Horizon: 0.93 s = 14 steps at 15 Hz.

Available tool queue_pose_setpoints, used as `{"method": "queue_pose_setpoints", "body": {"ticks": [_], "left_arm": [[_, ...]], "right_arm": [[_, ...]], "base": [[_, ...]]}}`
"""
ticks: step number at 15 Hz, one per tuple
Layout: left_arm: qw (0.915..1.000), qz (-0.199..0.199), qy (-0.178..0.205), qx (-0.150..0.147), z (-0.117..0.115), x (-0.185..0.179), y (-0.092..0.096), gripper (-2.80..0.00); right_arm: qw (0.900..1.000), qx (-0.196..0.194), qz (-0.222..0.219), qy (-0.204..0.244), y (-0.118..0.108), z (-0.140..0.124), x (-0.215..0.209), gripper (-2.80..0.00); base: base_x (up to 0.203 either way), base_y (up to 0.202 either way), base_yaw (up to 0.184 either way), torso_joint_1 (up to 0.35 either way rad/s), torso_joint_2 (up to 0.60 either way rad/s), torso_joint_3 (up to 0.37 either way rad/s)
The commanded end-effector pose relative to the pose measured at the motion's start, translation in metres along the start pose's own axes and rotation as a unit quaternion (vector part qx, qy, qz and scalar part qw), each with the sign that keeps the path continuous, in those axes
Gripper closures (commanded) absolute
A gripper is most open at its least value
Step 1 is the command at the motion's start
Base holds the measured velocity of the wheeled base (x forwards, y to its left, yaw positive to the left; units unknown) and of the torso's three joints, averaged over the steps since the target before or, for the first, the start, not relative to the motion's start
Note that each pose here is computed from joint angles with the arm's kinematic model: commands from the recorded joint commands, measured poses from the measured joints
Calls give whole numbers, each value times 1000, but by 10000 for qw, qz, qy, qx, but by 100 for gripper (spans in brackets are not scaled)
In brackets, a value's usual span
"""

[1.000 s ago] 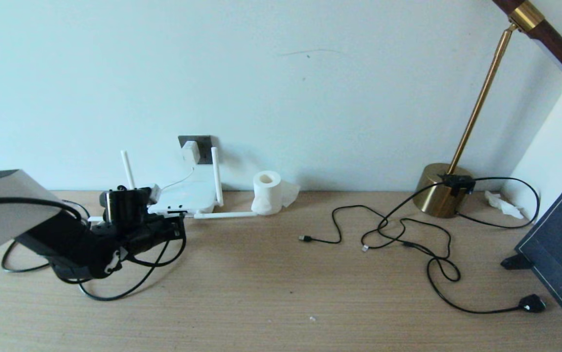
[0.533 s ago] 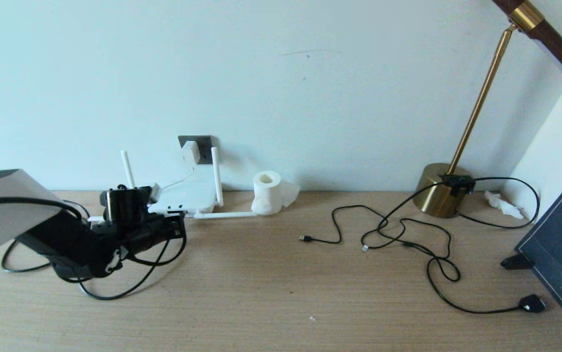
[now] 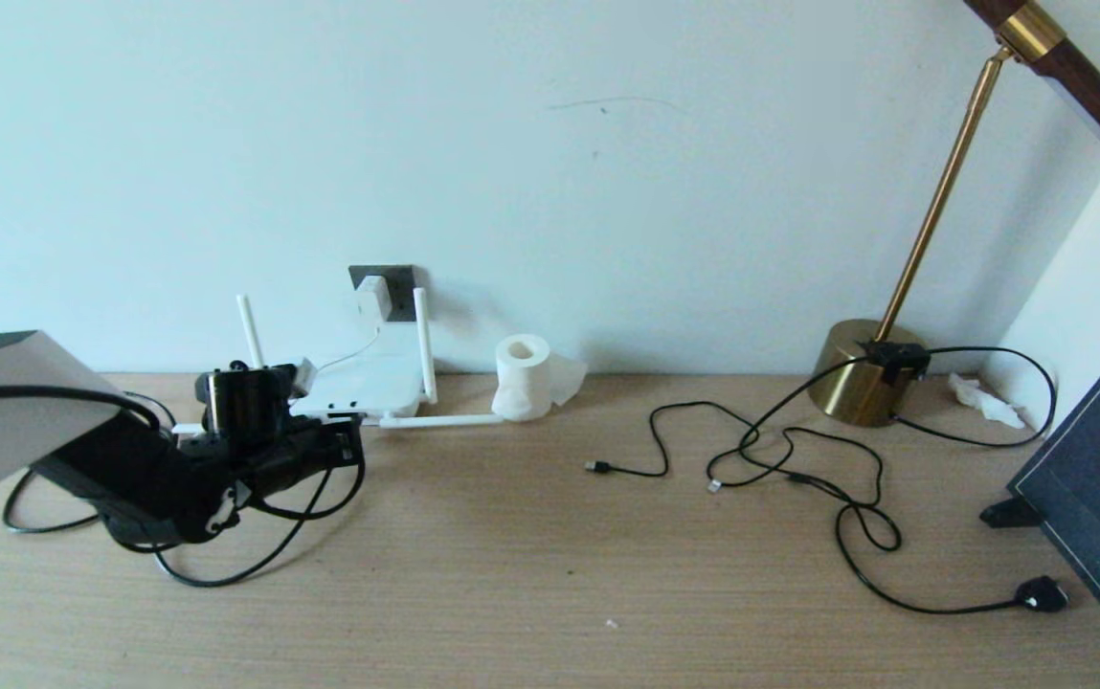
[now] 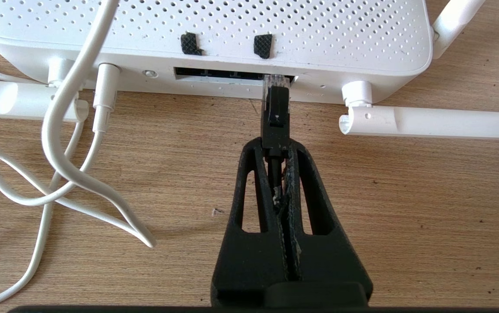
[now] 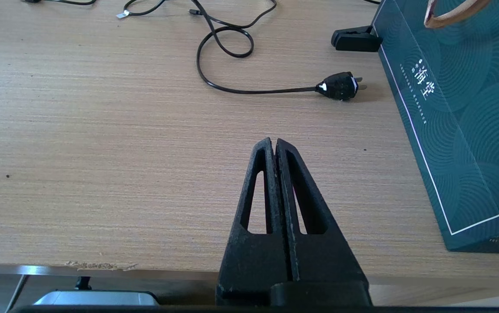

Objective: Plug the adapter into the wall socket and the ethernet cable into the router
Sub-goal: Plug cable into router interface

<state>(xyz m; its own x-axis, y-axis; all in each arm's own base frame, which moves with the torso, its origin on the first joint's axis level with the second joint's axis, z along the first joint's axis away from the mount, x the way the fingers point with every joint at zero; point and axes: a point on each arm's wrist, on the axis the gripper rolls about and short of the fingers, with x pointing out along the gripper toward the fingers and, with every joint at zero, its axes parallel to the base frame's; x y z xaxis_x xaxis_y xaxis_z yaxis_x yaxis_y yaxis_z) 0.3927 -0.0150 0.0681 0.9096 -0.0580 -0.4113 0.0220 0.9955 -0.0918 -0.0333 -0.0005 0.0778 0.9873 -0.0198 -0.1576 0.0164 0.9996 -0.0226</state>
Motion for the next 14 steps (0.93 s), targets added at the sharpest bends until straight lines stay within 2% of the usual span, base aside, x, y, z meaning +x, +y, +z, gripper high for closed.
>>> {"method": "queue_pose_setpoints", "body": {"ticks": [1, 14], "left_arm": [[10000, -3, -26, -3, 1, 0, 0, 0], [10000, -8, -81, -2, 6, 3, 0, 0]], "right_arm": [[10000, -2, -1, 14, 0, 0, 0, 0], [10000, -2, -1, 14, 0, 0, 0, 0]], "base": [[0, 0, 0, 0, 0, 0], [0, 0, 0, 0, 0, 0]]}}
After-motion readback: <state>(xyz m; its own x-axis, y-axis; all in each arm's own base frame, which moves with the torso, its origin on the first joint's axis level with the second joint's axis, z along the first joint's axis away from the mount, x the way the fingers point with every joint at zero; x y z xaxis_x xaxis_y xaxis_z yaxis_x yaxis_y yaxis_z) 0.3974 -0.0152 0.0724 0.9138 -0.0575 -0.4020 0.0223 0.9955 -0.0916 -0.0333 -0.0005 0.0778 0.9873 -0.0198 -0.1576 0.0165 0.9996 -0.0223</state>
